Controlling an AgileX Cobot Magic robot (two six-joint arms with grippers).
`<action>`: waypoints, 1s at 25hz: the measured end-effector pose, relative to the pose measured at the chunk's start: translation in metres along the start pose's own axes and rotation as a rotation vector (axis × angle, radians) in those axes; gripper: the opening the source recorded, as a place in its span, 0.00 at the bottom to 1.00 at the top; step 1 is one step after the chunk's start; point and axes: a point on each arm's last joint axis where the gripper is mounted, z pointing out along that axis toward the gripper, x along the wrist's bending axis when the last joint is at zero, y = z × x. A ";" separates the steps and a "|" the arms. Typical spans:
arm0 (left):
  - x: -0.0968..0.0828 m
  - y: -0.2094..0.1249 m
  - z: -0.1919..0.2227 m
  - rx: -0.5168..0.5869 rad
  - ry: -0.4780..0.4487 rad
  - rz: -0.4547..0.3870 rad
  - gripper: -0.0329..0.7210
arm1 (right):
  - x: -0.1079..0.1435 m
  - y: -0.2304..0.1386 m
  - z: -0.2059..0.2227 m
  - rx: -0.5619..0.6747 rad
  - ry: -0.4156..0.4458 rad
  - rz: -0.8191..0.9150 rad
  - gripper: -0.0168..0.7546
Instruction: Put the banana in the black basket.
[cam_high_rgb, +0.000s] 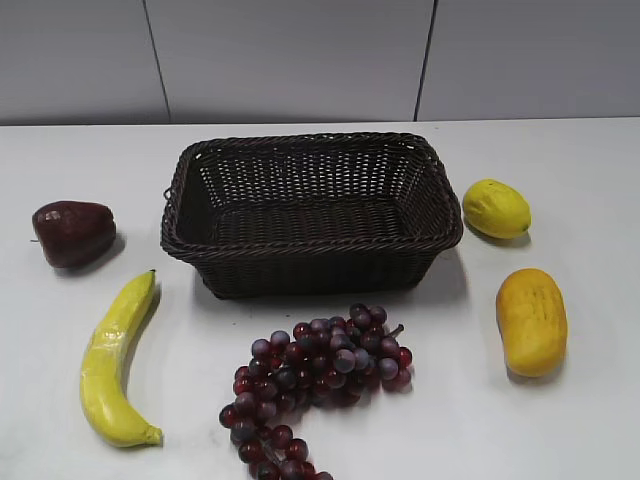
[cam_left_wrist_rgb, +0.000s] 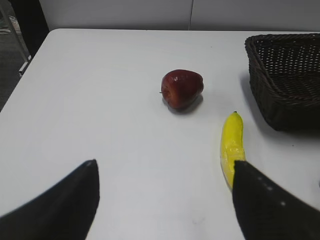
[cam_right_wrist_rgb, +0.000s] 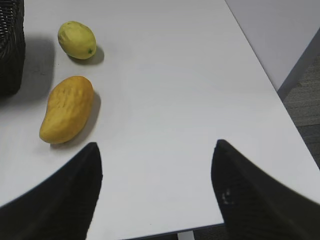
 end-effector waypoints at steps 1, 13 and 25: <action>0.000 0.000 0.000 0.000 0.000 0.000 0.86 | 0.000 0.000 0.000 0.000 0.000 0.000 0.74; 0.000 0.000 0.000 0.000 0.000 0.000 0.85 | 0.000 0.000 0.000 0.000 0.000 0.000 0.74; 0.001 0.010 0.006 0.020 0.000 -0.003 0.82 | 0.000 0.000 0.000 0.000 0.000 0.000 0.74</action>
